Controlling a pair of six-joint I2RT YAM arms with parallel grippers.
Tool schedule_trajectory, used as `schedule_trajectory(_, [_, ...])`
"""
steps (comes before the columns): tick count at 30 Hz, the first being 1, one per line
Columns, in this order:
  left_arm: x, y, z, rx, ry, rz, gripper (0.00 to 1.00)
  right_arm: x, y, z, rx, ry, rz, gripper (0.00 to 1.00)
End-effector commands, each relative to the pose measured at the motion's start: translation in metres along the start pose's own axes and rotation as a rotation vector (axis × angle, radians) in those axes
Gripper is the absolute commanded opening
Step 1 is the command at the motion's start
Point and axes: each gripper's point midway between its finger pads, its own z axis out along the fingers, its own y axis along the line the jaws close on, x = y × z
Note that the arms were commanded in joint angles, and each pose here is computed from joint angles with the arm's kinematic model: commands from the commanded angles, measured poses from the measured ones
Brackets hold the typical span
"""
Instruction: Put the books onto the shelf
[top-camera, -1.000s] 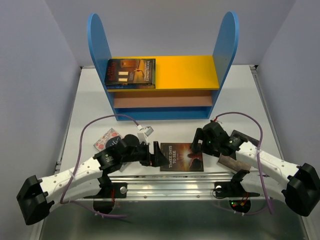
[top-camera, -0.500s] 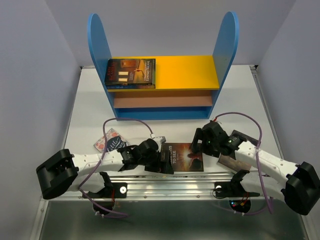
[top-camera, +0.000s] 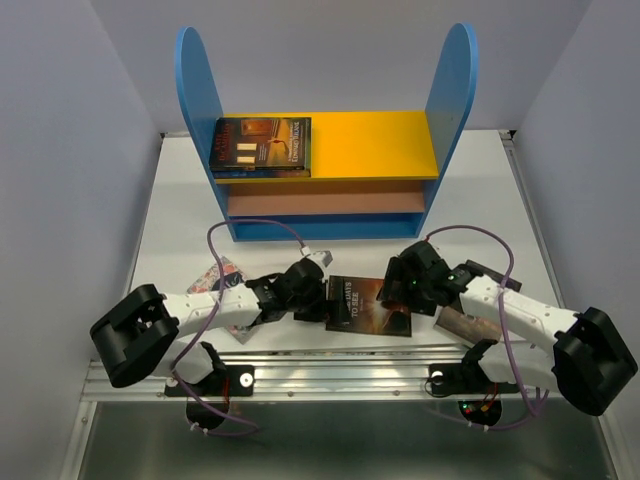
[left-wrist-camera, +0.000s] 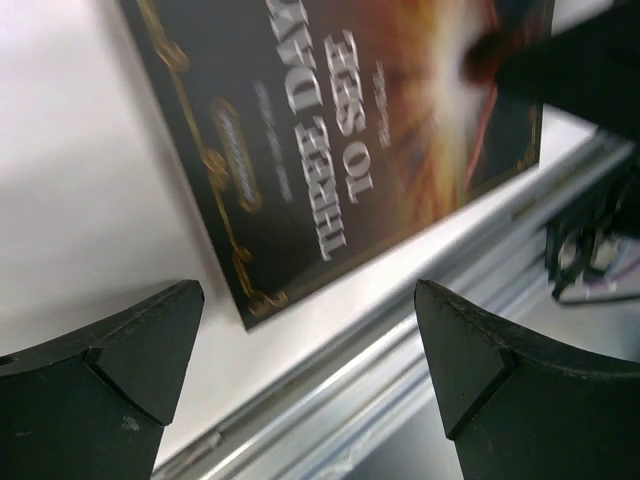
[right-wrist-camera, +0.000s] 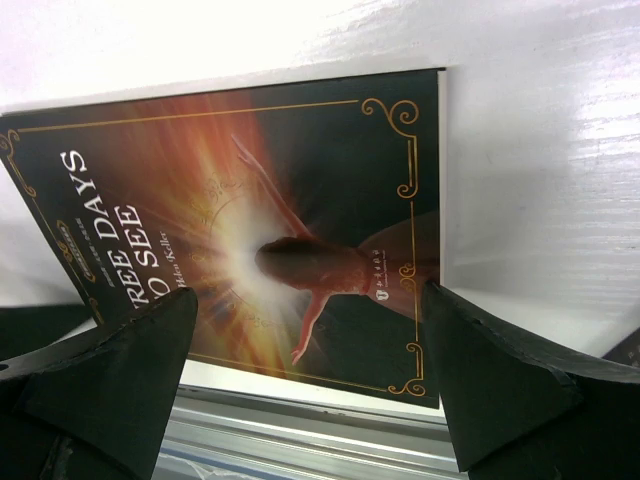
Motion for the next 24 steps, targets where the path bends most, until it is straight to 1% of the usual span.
schedule_trajectory(1, [-0.057,0.003,-0.004,-0.037,-0.160,-0.011,0.99,-0.006,0.003,0.007,-0.023,0.003,0.029,1.00])
schedule_trajectory(2, [-0.064,0.005,-0.005,-0.049,-0.174,-0.005,0.99,-0.008,0.005,0.007,-0.035,0.004,0.039,1.00])
schedule_trajectory(4, [-0.076,0.012,-0.006,-0.073,-0.198,-0.017,0.99,0.000,0.016,0.005,-0.089,0.058,0.035,1.00])
schedule_trajectory(6, [-0.093,0.020,-0.009,-0.095,-0.232,-0.027,0.99,0.005,0.024,0.004,-0.143,0.087,0.003,1.00])
schedule_trajectory(8, [-0.102,0.024,-0.012,-0.120,-0.243,-0.024,0.99,-0.005,0.025,0.001,-0.138,0.043,-0.030,1.00])
schedule_trajectory(9, [-0.102,0.024,-0.013,-0.125,-0.242,-0.012,0.99,-0.015,0.021,0.002,-0.108,-0.008,-0.043,1.00])
schedule_trajectory(12, [-0.099,0.021,-0.019,-0.103,-0.243,-0.009,0.99,-0.047,0.020,-0.006,-0.092,-0.093,-0.010,1.00])
schedule_trajectory(17, [-0.074,0.016,-0.024,-0.021,-0.207,-0.044,0.99,-0.075,0.001,-0.008,-0.022,-0.172,0.000,1.00])
schedule_trajectory(18, [-0.075,0.009,-0.025,0.015,-0.219,-0.042,0.99,-0.077,0.001,-0.008,-0.021,-0.179,-0.004,1.00])
schedule_trajectory(19, [-0.067,0.009,-0.022,0.027,-0.200,-0.040,0.99,-0.080,-0.001,-0.008,-0.015,-0.185,0.002,1.00])
schedule_trajectory(21, [-0.065,0.006,-0.019,0.035,-0.194,-0.043,0.99,-0.080,0.000,-0.005,-0.020,-0.183,-0.006,1.00])
schedule_trajectory(24, [-0.063,0.005,-0.008,0.029,-0.171,-0.033,0.99,-0.068,0.001,0.005,-0.031,-0.125,-0.013,1.00])
